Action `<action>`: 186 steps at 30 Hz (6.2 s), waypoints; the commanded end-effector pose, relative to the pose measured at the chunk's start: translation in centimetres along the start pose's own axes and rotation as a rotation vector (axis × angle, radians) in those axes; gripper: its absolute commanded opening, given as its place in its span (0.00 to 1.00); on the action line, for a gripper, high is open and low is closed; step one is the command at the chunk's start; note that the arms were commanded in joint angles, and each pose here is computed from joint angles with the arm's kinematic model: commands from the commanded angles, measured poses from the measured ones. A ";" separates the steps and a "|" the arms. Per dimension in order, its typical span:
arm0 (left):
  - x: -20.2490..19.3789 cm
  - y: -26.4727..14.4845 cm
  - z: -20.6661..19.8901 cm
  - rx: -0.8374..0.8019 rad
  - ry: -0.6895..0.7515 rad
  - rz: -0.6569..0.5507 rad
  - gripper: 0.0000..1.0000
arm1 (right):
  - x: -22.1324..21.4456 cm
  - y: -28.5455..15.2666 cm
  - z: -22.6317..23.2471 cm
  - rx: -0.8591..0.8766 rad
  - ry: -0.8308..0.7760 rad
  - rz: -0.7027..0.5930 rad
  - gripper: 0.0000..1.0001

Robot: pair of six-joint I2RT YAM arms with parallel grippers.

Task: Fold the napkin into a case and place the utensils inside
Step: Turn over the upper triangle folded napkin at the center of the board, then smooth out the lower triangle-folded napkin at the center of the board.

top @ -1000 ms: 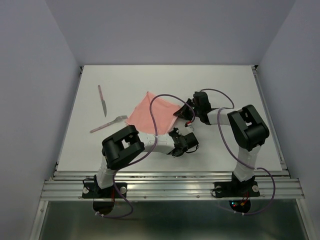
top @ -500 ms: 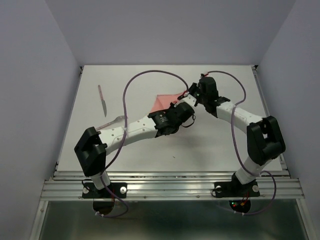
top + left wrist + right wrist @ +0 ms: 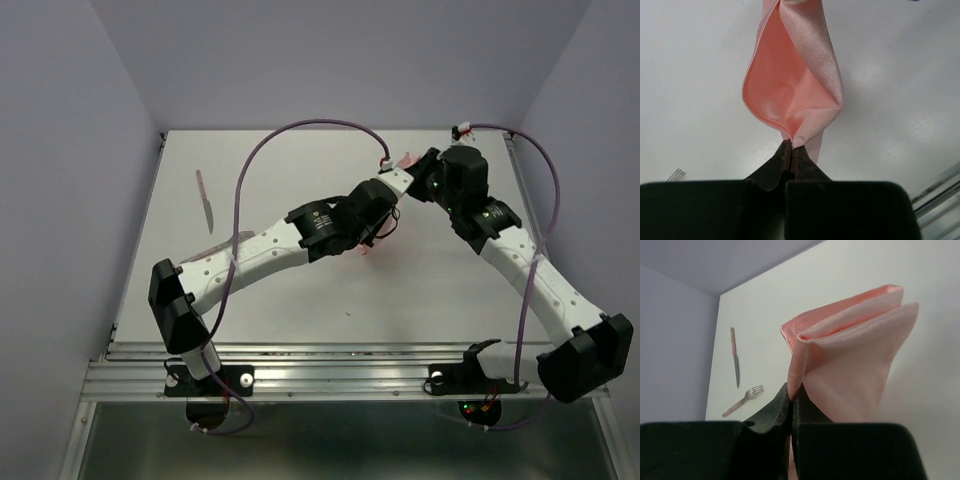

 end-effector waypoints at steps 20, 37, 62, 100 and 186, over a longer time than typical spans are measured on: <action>8.9 -7.0 -12.4 -0.793 -0.162 -0.301 0.00 | 4.7 -16.6 -2.9 -0.397 -0.254 -0.209 0.01; -6.6 4.7 -1.6 -0.671 -0.541 -0.204 0.00 | -0.6 8.5 -3.0 -0.297 -0.361 0.205 0.01; -15.0 7.4 -1.7 -0.566 -0.692 -0.083 0.00 | -7.6 15.8 -4.5 -0.300 -0.422 0.404 0.01; -19.8 10.0 -2.8 -0.571 -0.711 0.014 0.00 | -9.5 15.2 -1.7 -0.325 -0.460 0.305 0.61; -12.4 21.9 8.5 -0.190 -0.834 0.129 0.55 | 0.7 11.2 -21.2 -0.533 -0.059 0.273 0.34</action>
Point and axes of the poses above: each gripper's point midway between its finger pads, its own y axis out along the fingers, its own z axis along the line the jaws close on, x = y × z, the point moved 9 cm from there along -y, back along the fingers, and after that the axes turned 15 degrees about y, right-handed, at the moved point
